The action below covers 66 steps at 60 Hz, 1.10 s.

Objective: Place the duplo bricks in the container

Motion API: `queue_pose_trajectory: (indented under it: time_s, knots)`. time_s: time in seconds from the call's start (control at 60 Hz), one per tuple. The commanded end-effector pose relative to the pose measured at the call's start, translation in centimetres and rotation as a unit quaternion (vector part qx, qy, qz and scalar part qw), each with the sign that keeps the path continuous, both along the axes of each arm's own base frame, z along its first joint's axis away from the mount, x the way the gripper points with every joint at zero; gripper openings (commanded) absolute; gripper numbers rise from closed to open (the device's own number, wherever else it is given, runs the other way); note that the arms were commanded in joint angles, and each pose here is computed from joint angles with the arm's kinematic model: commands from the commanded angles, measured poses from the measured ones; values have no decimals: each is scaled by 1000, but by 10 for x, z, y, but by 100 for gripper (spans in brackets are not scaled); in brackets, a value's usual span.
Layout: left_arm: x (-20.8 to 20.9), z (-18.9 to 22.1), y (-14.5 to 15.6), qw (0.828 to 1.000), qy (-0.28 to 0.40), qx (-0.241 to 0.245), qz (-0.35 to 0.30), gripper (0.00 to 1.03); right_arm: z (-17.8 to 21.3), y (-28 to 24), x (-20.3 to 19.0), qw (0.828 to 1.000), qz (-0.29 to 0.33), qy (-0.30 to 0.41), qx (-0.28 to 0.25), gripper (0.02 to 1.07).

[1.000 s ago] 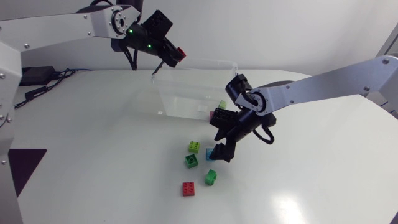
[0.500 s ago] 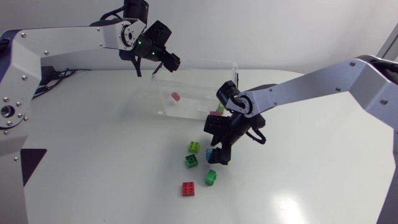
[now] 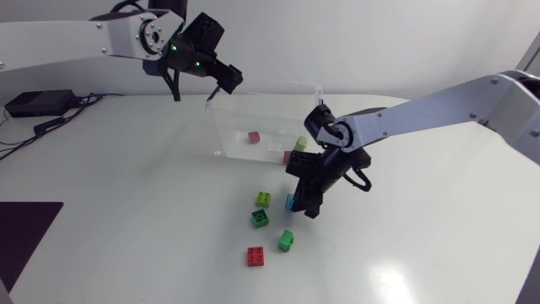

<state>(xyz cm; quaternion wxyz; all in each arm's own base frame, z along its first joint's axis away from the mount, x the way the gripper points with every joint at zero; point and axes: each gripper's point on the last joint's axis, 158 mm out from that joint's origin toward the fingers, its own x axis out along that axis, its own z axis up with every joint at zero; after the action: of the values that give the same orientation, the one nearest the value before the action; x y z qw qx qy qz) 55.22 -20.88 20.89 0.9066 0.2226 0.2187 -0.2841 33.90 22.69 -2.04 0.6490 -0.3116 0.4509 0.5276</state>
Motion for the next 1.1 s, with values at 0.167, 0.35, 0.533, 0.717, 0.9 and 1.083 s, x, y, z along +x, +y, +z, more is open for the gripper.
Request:
queue_pose_trajectory:
  time_s: [0.167, 0.35, 0.533, 0.717, 0.9, 1.083]
  knots:
    - [-88, -3, -24, 996, 32, 37, -80, 98, 74, -13, 0, 997, -31, -58, 46, 31]
    - [-153, -42, -26, 983, 73, 80, -145, 98, 129, -14, 19, 988, -68, -110, 80, 31]
    - [-207, -90, -26, 964, 117, 121, -208, 98, 162, -11, 52, 979, -111, -139, 102, 31]
    - [-248, -123, -30, 945, 146, 146, -252, 98, 174, -12, 91, 971, -152, -151, 110, 31]
    - [-275, -148, -33, 931, 170, 163, -280, 98, 176, -11, 121, 964, -183, -158, 114, 31]
    - [-293, -166, -35, 920, 188, 174, -298, 98, 174, -12, 144, 958, -201, -164, 119, 31]
